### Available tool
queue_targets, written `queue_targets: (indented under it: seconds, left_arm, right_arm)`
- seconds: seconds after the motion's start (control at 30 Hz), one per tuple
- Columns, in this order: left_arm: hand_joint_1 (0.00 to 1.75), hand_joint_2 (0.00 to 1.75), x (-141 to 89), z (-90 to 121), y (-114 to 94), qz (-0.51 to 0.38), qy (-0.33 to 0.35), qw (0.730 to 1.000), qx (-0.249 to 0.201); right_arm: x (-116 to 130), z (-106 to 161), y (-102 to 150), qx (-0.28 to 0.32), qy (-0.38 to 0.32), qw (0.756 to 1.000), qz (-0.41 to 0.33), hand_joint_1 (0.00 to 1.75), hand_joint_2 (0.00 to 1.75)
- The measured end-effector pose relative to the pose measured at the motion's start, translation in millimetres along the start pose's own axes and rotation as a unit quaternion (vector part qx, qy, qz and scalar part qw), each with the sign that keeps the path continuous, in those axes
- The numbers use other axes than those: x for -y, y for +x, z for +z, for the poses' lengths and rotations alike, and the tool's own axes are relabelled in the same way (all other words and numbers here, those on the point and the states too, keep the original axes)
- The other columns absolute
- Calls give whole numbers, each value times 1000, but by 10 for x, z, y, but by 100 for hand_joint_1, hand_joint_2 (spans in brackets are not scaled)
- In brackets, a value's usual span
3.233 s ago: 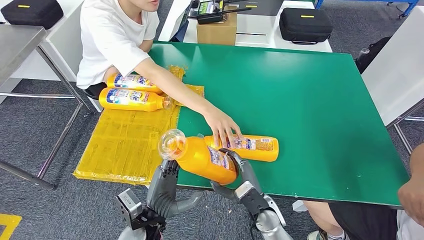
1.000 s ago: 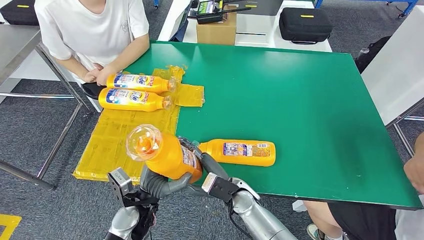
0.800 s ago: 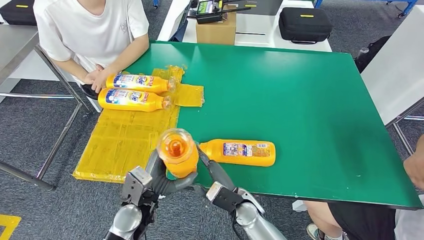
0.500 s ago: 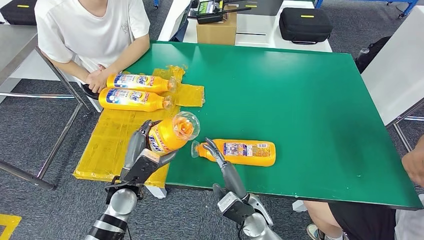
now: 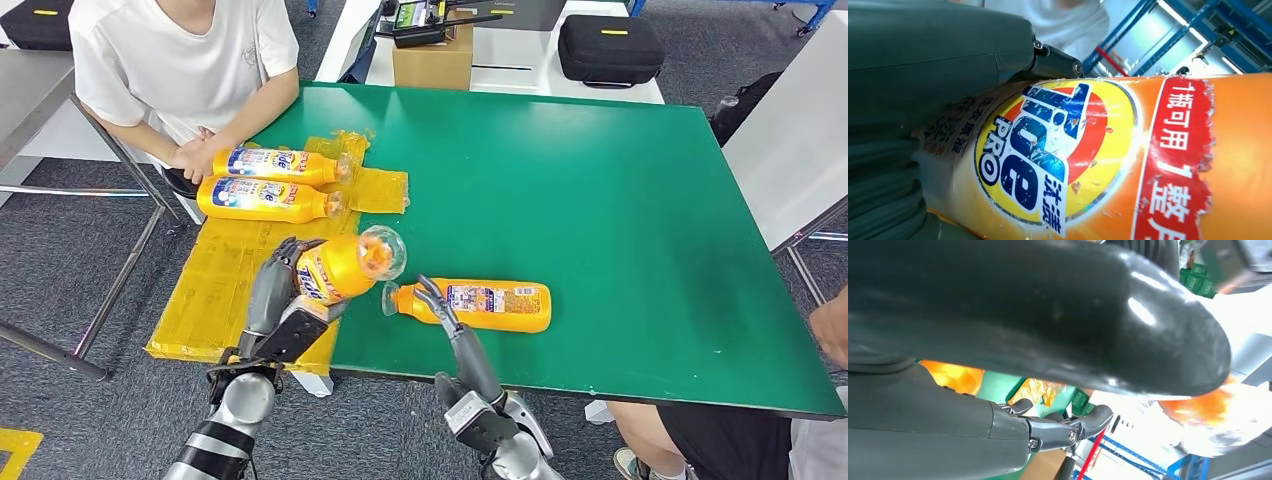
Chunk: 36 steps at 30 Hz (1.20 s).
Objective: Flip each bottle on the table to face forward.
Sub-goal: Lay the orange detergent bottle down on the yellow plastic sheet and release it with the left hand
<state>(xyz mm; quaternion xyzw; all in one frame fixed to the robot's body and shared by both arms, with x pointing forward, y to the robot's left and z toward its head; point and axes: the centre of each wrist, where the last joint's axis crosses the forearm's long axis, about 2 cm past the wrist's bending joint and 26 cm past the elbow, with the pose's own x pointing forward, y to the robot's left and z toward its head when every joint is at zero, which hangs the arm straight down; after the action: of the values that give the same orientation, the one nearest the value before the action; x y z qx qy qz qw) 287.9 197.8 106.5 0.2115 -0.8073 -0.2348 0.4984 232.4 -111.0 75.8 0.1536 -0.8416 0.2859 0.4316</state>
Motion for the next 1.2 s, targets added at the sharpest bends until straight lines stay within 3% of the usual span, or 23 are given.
queue_targets:
  seconds: [0.13,0.27,0.57,1.03,1.17,1.2]
  left_arm:
    - [175,175,8,-28,-59,-89,-20,996,-4]
    - [175,175,15,-158,-238,-161,-60,984,-36]
    - [175,175,-116,-521,-774,-286,-171,930,-155]
    - [172,175,-160,-594,-829,-296,-188,920,-176]
    - [174,175,-205,-698,-874,-321,-212,900,-205]
    - [134,175,-218,-724,-889,-332,-220,892,-213]
  right_arm:
    - [19,11,5,1,-7,1000,-5,0,0]
    - [22,10,9,2,-2,1000,-12,0,0]
    - [-33,-27,37,8,13,999,-29,0,0]
    - [-52,-38,46,9,13,999,-33,0,0]
    - [-62,-39,46,9,10,999,-38,0,0]
    - [-64,-36,44,8,10,999,-39,0,0]
